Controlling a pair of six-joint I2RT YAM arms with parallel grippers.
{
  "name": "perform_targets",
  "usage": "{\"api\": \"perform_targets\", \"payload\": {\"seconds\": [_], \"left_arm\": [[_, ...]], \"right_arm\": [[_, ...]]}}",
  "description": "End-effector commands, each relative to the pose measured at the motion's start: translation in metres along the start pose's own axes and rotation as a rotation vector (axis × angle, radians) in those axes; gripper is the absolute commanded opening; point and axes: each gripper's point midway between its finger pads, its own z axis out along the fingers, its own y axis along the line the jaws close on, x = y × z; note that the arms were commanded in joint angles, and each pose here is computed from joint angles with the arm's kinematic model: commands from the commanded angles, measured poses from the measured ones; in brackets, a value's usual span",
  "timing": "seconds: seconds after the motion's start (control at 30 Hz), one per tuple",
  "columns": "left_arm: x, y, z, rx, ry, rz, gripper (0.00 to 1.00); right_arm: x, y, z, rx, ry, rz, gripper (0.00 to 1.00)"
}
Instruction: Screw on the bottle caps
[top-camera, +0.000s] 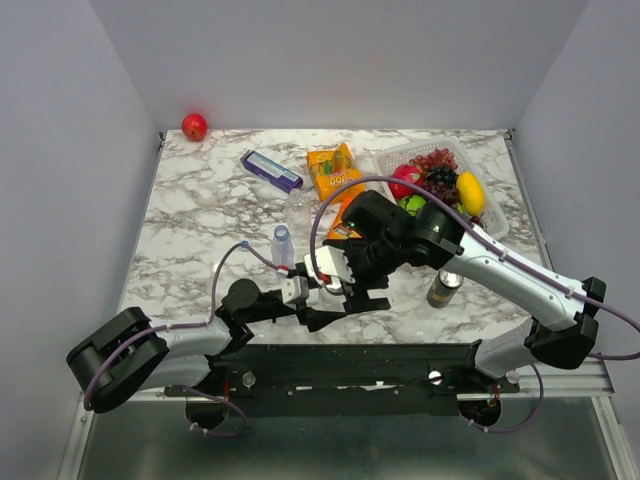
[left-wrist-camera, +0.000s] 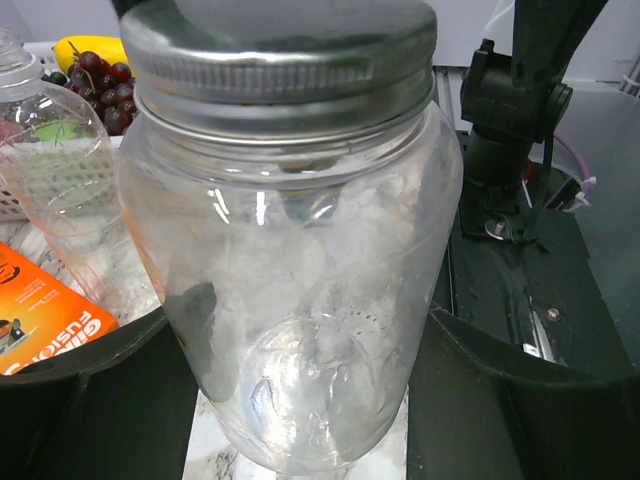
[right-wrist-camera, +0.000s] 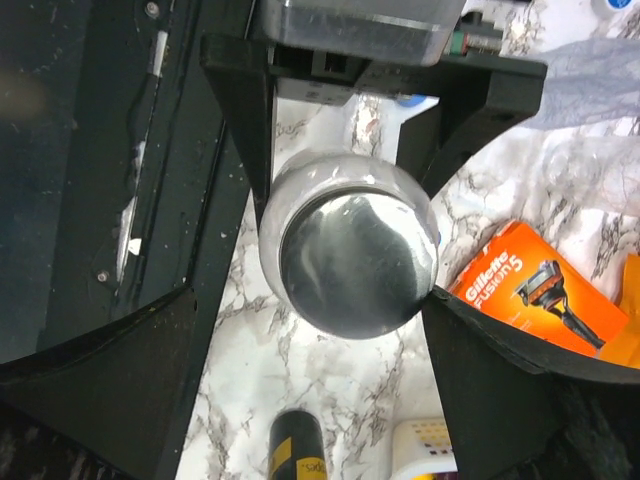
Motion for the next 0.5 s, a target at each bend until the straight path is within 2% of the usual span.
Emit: {"api": "perform_targets", "payload": {"seconds": [0.0,0.17,0.23,0.37,0.47], "left_arm": [[-0.018,0.020,0.003,-0.067,-0.051,0.023,0.00],[-0.017,0.021,0.001,-0.066,-0.044,0.028,0.00],[-0.016,0.015,0.000,-0.033,-0.041,0.033,0.00],[-0.011,0.008,0.001,0.002,-0.024,0.021,0.00],[-0.008,0.004,0.001,0.018,-0.008,0.009,0.00]], "right_arm": [[0.029,0.032,-0.009,-0.058,0.095,0.067,1.00],[0.047,0.052,-0.025,-0.098,0.170,0.096,0.99],[0.048,0.051,-0.037,-0.047,0.161,0.122,0.98],[0.022,0.009,-0.049,0.110,0.059,0.145,0.99],[-0.005,-0.021,-0.046,0.163,-0.001,0.128,1.00]]}}
